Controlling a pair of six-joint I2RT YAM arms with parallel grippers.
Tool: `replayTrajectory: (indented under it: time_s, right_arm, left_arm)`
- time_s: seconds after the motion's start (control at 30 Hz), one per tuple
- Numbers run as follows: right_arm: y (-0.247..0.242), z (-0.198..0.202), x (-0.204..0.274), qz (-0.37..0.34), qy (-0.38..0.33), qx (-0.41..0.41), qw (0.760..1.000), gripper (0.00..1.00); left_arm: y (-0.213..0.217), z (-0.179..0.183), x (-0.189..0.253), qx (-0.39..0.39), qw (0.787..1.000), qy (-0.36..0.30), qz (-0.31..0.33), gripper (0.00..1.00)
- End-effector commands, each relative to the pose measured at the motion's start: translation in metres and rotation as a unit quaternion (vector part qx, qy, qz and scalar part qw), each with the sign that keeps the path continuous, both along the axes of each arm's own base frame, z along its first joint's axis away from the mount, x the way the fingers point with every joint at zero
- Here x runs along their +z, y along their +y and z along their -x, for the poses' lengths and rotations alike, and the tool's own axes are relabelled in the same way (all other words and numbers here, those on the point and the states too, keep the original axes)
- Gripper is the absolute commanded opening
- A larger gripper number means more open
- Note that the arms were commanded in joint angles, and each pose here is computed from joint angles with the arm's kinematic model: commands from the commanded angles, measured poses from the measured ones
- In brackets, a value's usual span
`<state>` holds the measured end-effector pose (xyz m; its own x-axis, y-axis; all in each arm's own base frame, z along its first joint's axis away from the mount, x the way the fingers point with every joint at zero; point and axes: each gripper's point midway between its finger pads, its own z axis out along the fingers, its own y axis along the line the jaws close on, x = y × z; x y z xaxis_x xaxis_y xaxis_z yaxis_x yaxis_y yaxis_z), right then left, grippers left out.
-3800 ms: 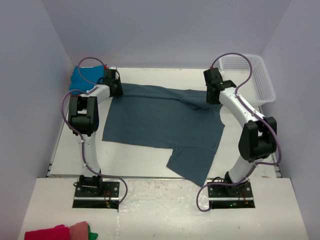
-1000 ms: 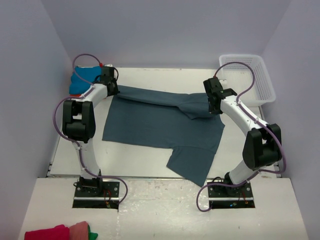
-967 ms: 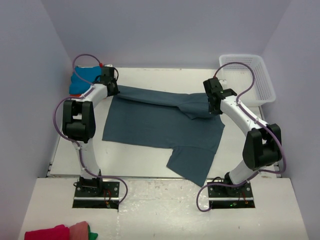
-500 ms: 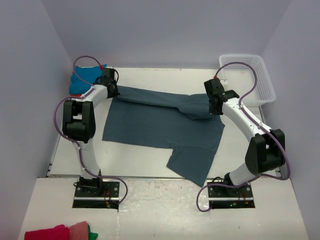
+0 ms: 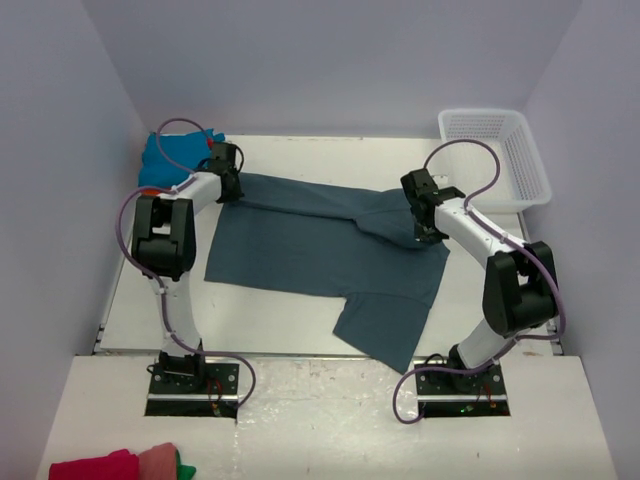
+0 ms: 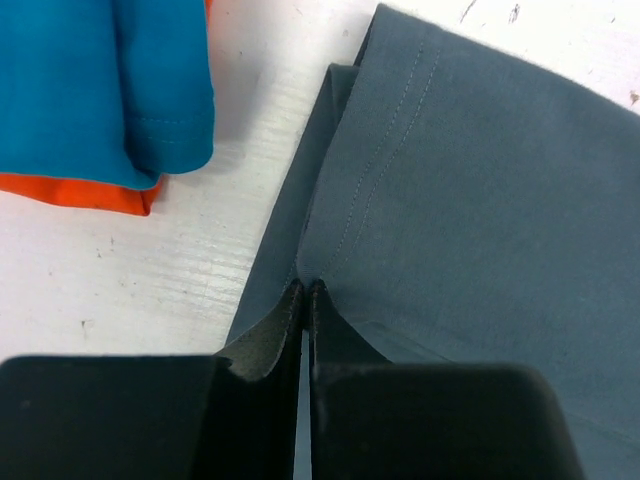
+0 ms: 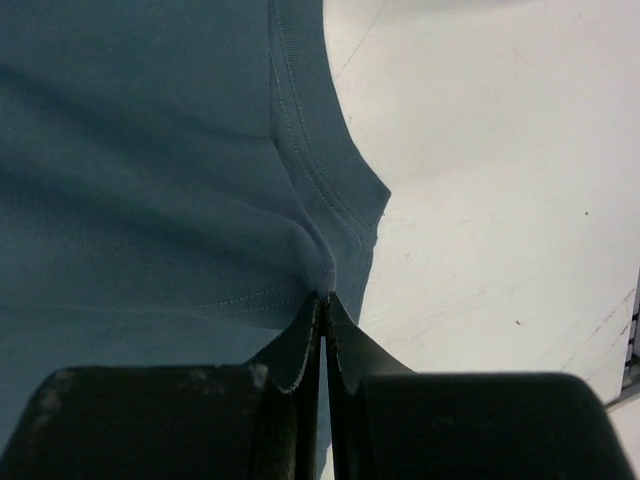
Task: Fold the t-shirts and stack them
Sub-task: Fold the flattened tshirt in 1/3 of the way
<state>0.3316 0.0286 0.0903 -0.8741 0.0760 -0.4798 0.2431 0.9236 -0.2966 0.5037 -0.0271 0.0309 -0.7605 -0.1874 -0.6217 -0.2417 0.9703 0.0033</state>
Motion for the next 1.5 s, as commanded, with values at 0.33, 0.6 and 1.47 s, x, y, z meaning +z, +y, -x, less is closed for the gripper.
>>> replayTrajectory:
  time_s: [0.33,0.6,1.47]
  right_arm:
    - [-0.005,-0.001,-0.013,0.015,0.007,-0.02,1.0,0.0]
    - [-0.011,0.006,-0.022,0.03,0.024,-0.03,0.999,0.0]
    - [0.158,-0.067,0.02,-0.107,-0.016,0.223,0.969,0.46]
  left_arm:
    - [0.007,0.0,-0.001,0.025,0.999,0.002,-0.023,0.02]
    - [0.013,0.002,-0.004,0.037,0.999,0.01,-0.031,0.04]
    - [-0.057,-0.025,0.081,-0.081,0.989,-0.103,0.074,0.11]
